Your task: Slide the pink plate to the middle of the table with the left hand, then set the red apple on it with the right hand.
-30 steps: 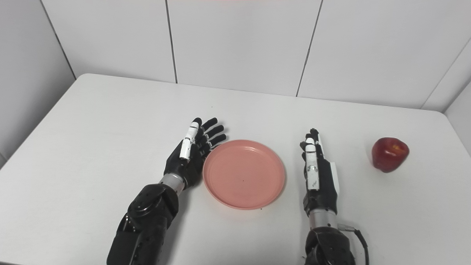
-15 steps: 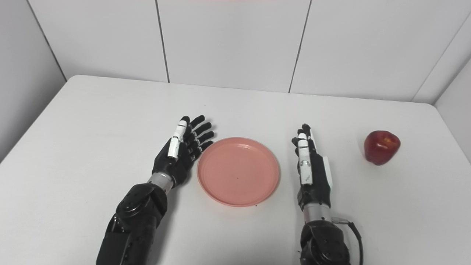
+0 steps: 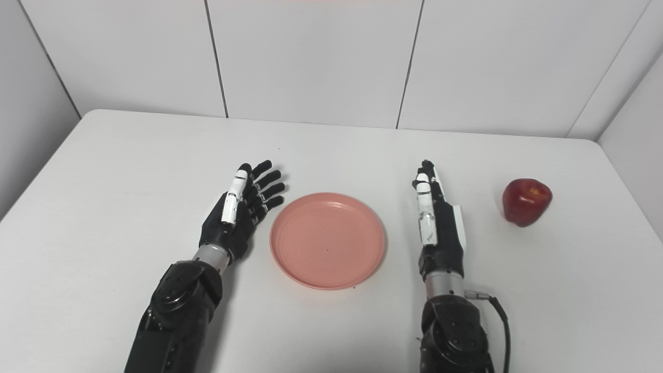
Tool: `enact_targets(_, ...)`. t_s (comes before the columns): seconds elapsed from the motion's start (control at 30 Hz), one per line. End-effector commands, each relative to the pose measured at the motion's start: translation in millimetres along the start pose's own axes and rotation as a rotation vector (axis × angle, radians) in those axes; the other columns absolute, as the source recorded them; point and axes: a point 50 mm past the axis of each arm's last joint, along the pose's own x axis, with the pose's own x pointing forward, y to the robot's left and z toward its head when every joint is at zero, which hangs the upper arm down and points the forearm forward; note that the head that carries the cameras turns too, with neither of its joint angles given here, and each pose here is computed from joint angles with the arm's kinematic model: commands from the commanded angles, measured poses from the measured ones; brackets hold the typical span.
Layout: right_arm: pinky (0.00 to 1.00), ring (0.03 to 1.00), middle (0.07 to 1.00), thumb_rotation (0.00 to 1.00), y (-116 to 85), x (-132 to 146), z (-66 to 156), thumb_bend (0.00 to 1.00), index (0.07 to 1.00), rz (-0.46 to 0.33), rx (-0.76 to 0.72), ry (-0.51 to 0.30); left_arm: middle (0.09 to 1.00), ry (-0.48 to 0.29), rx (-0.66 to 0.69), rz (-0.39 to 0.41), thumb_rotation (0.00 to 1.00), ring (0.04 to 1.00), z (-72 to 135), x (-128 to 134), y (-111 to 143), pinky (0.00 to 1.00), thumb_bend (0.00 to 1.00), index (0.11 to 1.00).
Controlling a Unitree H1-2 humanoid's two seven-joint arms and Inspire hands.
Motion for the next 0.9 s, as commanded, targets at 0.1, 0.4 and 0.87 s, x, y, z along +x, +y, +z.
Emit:
enact_targets(0.1,0.93,0.915,0.932,1.0,-10.4,12.3,43.3,0.29,0.928,-0.024,-0.088,-0.15,0.869,-0.035,0.024,0.02,1.0,0.851,1.0,-1.4,8.3,0.84,0.39,0.852)
enact_targets(0.4,0.86,0.889,0.893,0.91,-21.0,16.6,70.2,0.37,0.882,-0.071,-0.247,-0.24,0.865,-0.052,0.004,0.009,1.0,0.849,1.8,-9.0,20.5,0.84,0.4,0.854)
enact_targets(0.87,0.78,0.848,0.862,0.36,-42.2,16.8,102.7,0.78,0.886,-0.204,-0.502,-0.32,0.869,-0.067,-0.017,0.0,1.0,0.853,-0.1,-9.8,41.1,0.86,0.4,0.857)
